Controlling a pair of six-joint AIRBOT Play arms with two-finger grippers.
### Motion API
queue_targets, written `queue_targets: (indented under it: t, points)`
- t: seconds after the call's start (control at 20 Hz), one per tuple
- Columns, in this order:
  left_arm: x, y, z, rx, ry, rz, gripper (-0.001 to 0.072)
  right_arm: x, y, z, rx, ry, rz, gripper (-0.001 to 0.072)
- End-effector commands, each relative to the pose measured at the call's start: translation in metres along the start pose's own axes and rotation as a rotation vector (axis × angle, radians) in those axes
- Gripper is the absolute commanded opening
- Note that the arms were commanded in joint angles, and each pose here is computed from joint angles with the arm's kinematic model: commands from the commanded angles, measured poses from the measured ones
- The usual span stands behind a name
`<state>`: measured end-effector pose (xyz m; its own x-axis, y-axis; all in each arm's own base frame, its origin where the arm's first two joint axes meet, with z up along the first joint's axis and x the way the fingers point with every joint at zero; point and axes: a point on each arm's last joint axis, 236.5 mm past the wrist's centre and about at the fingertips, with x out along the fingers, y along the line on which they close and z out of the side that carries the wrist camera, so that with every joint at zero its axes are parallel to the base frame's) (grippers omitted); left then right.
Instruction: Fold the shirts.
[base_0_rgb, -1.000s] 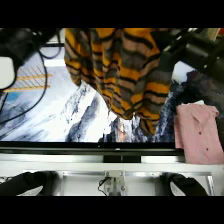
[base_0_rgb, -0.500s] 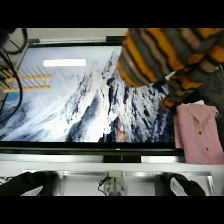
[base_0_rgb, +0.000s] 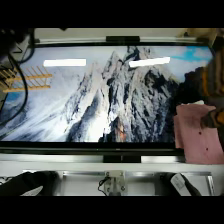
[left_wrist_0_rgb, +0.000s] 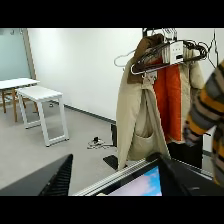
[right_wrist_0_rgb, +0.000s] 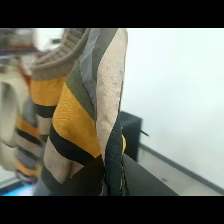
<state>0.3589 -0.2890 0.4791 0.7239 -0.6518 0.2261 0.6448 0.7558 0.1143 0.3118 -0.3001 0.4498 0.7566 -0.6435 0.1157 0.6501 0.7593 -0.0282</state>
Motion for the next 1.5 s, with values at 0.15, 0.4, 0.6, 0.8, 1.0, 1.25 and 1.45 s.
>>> queue_targets:
  t: [0.15, 0.4, 0.6, 0.8, 1.0, 1.25, 1.45]
  points:
    - [0.000, -0.002, -0.005, 0.000, 0.022, -0.010, 0.0612, -0.017, -0.095, -0.012, -0.001, 0.054, -0.217, 0.0047]
    - [0.000, -0.003, -0.005, 0.000, 0.022, -0.010, 0.0612, -0.038, -0.157, 0.000, 0.017, -0.003, -0.373, 0.0047]
    - [0.000, -0.002, -0.005, 0.000, 0.023, -0.010, 0.0612, -0.052, -0.204, -0.006, 0.041, -0.011, -0.478, 0.0047]
    - [-0.001, -0.009, -0.020, 0.000, 0.086, -0.036, 0.0612, -0.066, -0.247, -0.003, 0.038, -0.052, -0.574, 0.0047]
    - [-0.003, -0.013, -0.031, 0.000, 0.134, -0.056, 0.0612, -0.073, -0.275, -0.016, 0.027, -0.024, -0.630, 0.0047]
    - [-0.003, -0.013, -0.031, 0.000, 0.134, -0.055, 0.0612, -0.099, -0.310, -0.023, 0.042, -0.008, -0.719, 0.0047]
    - [-0.003, -0.013, -0.031, 0.000, 0.134, -0.055, 0.0612, -0.139, -0.340, -0.040, 0.099, 0.065, -0.813, 0.0050]
